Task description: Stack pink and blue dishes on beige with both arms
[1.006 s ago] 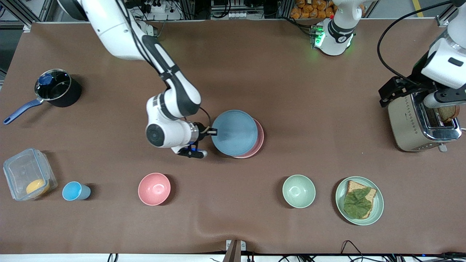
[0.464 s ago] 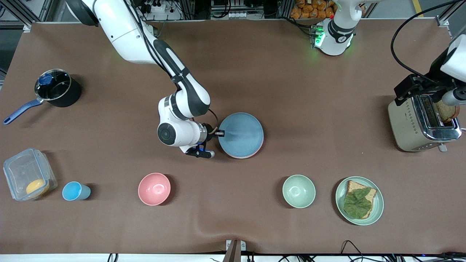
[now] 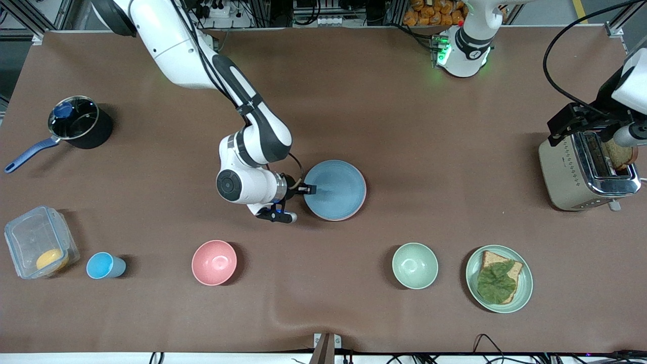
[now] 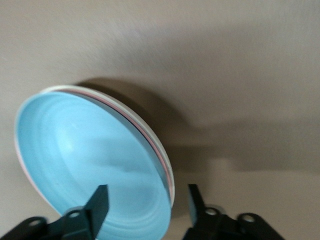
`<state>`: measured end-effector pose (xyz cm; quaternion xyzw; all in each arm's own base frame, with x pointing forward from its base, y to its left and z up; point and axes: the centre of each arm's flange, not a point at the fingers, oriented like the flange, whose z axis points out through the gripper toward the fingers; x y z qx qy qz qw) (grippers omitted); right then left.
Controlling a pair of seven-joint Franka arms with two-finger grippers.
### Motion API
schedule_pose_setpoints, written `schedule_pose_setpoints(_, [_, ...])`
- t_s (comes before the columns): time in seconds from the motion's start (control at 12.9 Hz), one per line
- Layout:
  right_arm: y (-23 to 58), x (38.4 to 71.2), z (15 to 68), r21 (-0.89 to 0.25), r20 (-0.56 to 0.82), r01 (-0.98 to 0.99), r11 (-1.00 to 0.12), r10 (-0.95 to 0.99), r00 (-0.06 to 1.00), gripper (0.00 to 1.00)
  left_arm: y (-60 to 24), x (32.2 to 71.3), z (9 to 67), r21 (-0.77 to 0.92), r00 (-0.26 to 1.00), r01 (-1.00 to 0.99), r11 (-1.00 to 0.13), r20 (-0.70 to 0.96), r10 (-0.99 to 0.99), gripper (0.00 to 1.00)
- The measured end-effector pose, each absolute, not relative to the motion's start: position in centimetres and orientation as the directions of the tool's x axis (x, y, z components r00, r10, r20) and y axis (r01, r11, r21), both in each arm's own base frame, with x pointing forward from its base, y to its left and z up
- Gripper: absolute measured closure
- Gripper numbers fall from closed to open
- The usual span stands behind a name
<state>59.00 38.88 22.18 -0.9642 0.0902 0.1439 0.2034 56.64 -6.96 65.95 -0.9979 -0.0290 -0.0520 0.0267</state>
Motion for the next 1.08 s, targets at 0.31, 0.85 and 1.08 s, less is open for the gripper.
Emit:
schedule_pose_setpoints(0.31, [34.3,62.4,24.5,-0.371,-0.335,-0.281,-0.885,-0.155,0.93,0.0,-7.0,56.7,65.8,-0.051,0.993,0.06,-0.997,0.101,0.055,0.0])
schedule_pose_setpoints(0.85, [16.2,66.1,31.7,-0.202,-0.377,-0.262,-0.944,-0.172,0.91,0.0,-6.9,56.7,65.7,-0.051,0.994,0.061,-0.997,0.099,0.056,0.0])
schedule_pose_setpoints(1.08, [10.5,66.4,34.3,-0.153,-0.355,-0.223,-0.963,-0.157,0.922,0.0,-6.9,56.5,65.6,-0.054,0.995,0.061,-0.997,0.085,0.056,0.0])
